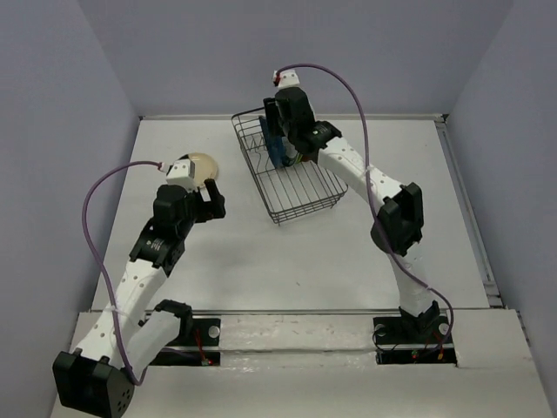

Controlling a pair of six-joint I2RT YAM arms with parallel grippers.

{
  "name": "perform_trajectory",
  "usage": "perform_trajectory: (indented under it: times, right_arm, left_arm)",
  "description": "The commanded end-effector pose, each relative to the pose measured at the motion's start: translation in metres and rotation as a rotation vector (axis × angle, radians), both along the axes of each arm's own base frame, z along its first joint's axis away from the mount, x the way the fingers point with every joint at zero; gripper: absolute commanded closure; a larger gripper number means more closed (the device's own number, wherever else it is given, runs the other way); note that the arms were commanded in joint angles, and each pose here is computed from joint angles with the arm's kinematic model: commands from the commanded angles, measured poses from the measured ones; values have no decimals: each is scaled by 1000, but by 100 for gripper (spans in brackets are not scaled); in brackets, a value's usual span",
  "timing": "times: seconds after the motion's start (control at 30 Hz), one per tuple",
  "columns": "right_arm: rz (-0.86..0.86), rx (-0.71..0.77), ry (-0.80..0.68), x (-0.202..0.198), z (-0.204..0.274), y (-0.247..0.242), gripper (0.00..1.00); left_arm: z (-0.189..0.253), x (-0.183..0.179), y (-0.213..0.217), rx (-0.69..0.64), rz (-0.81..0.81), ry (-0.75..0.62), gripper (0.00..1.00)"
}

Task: Load the plates into the dish rack

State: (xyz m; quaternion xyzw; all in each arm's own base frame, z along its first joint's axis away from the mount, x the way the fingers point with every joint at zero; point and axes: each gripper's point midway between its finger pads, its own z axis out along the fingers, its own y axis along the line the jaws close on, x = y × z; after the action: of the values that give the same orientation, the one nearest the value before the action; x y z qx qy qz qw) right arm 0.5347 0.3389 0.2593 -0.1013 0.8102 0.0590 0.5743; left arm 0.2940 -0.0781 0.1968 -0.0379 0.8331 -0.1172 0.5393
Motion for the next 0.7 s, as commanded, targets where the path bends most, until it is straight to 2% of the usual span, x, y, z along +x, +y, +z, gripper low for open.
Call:
perform_trajectory:
  times: [0.0,0.07,0.1,0.23,0.4,0.53,0.67]
  right_arm:
    - [133,172,-73,-39,79,6,36]
    - [167,187,-15,-55,64,5,35]
    - [213,230,-34,-71,84,3,35]
    - [290,298,-5,-117,82,-5,35]
    - [346,350,-3,-170,77,-8,35]
    - [401,353,50,-202,52,-7,35]
    - [432,371,75,-220,40,-9,36]
  left_arm:
    - [10,12,12,-63,83,-6,1]
    - [15,21,20,-113,120,-28,1]
    - [17,26,22,-161,145,-31,1]
    - [15,50,36,-329,192,-27,4]
    - [-9,80,66,-404,348,-28,23]
    - [-36,97,108,-426,482,22,24]
    - [-49,121,123,-409,504,35,24]
